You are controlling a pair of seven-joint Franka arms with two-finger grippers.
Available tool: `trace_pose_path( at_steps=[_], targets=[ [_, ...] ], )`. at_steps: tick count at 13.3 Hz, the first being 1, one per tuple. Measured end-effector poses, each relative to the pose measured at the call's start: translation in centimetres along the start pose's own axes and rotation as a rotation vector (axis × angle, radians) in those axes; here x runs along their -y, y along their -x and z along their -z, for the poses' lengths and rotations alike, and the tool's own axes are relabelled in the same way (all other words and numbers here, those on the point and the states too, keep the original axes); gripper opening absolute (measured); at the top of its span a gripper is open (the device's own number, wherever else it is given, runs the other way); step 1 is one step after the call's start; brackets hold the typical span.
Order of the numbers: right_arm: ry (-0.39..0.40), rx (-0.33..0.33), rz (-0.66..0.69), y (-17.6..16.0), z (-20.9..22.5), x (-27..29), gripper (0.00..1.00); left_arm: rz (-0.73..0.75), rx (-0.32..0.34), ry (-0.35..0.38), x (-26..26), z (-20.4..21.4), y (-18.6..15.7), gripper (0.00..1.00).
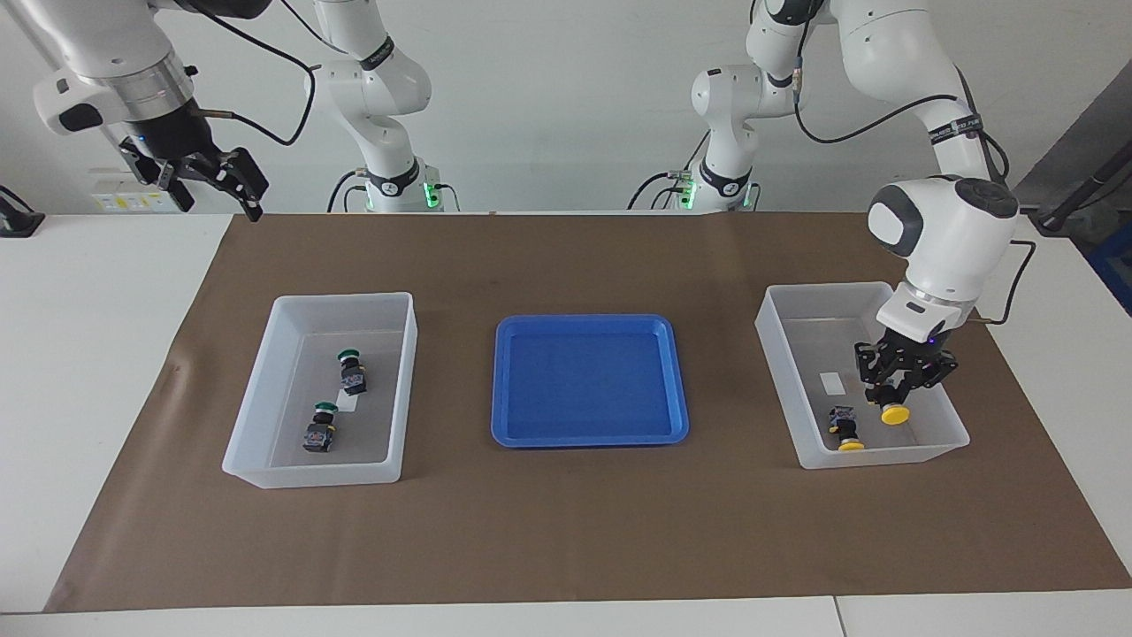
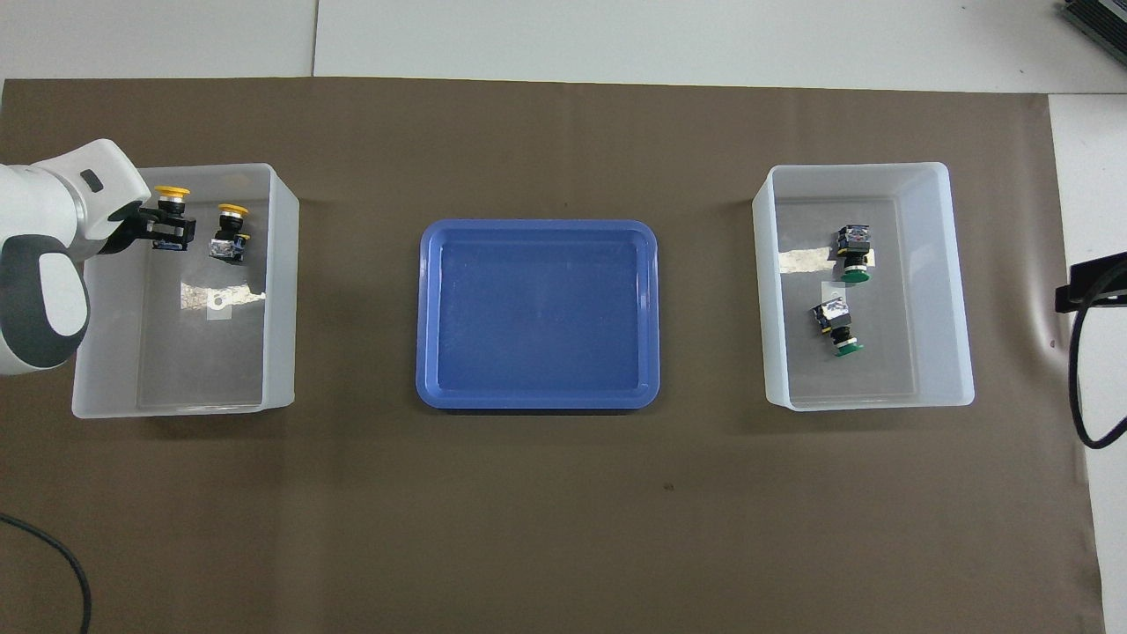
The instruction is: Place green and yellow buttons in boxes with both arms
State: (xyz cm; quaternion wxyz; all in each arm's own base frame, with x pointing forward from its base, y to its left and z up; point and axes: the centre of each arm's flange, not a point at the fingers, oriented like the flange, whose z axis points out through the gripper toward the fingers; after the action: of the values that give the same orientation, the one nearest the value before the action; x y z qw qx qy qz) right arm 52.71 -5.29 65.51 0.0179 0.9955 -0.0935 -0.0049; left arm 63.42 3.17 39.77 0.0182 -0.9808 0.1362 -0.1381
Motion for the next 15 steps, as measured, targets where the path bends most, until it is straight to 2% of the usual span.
trace_pose_path(
  at_steps=[5, 11, 13, 15],
  targets=[
    [0.000, -0.001, 0.001, 0.0, 0.1, 0.0, 1.00, -0.040, 0.027, 0.000, 0.6, -3.7, 1.2, 0.42],
    [-0.003, -0.001, 0.019, 0.2, 0.1, 0.9, 1.00, -0.040, -0.032, -0.031, 1.0, -6.3, 1.0, 0.42],
    [-0.040, 0.002, 0.023, 0.2, 0.1, 1.4, 1.00, -0.039, -0.039, -0.033, 1.0, -6.2, 1.0, 0.46],
    [-0.056, 0.006, 0.049, 0.2, 0.0, 1.5, 1.00, -0.040, -0.043, -0.035, 1.0, -6.2, 0.9, 0.64]
  ],
)
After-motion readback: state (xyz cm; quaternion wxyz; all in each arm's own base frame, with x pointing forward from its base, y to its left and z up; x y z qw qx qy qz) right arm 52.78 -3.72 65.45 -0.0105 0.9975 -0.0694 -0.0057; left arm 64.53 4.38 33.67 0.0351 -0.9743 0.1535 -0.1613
